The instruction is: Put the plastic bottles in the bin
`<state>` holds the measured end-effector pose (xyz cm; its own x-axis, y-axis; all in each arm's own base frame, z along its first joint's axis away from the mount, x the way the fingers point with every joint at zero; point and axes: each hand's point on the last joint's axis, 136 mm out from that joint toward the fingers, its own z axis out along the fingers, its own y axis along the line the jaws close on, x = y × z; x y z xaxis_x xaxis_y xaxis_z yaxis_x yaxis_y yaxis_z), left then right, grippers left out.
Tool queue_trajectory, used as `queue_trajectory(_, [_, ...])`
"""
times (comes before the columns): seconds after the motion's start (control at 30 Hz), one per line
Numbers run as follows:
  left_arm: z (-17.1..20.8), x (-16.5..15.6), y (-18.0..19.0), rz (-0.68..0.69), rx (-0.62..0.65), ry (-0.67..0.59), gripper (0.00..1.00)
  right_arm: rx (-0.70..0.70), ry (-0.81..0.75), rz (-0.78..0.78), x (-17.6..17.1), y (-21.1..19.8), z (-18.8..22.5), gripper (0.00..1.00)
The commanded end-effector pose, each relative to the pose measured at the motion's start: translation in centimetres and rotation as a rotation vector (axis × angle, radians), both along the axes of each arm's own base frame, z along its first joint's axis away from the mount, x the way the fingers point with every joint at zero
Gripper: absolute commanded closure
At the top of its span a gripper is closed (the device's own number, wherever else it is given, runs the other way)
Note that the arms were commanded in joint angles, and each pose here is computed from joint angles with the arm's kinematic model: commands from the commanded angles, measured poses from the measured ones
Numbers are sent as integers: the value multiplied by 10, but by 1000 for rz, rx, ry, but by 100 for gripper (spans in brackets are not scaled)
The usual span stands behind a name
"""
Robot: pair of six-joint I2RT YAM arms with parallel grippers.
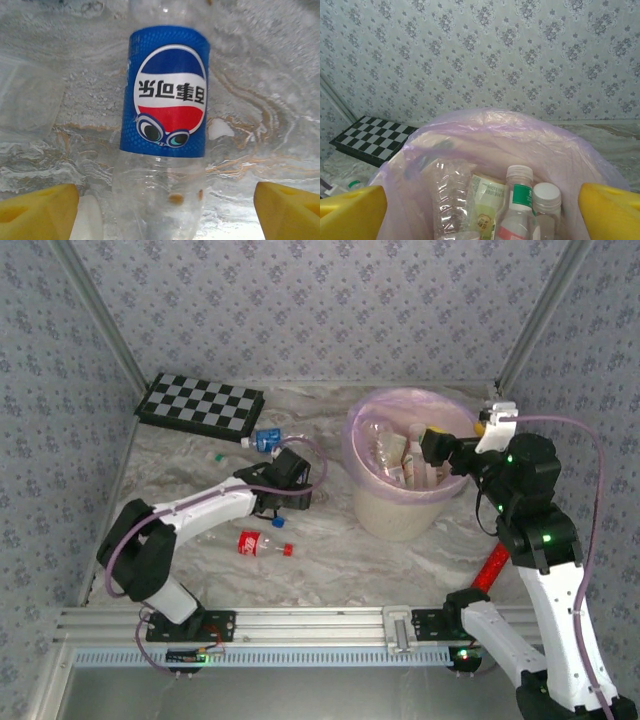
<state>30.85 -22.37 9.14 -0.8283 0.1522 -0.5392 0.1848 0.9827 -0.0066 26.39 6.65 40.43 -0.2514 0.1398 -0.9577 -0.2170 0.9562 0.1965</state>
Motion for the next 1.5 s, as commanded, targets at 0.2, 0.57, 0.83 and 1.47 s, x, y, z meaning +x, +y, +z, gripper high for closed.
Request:
queue_trajectory(0.2, [-41,2,0,4,101,94,14,27,10,5,9,3,-13,0])
queue_trajectory(0.57, [-37,1,-17,-16,82,71,30,45,2,61,7,13,7,0])
queue_trajectory(0.83, [20,4,-31,-60,-77,-57,44,108,49,214,8,48,5,1])
queue_trajectory(1.47, [150,-49,-48,-225,-656,-509,66,61,78,616,67,244,21,5])
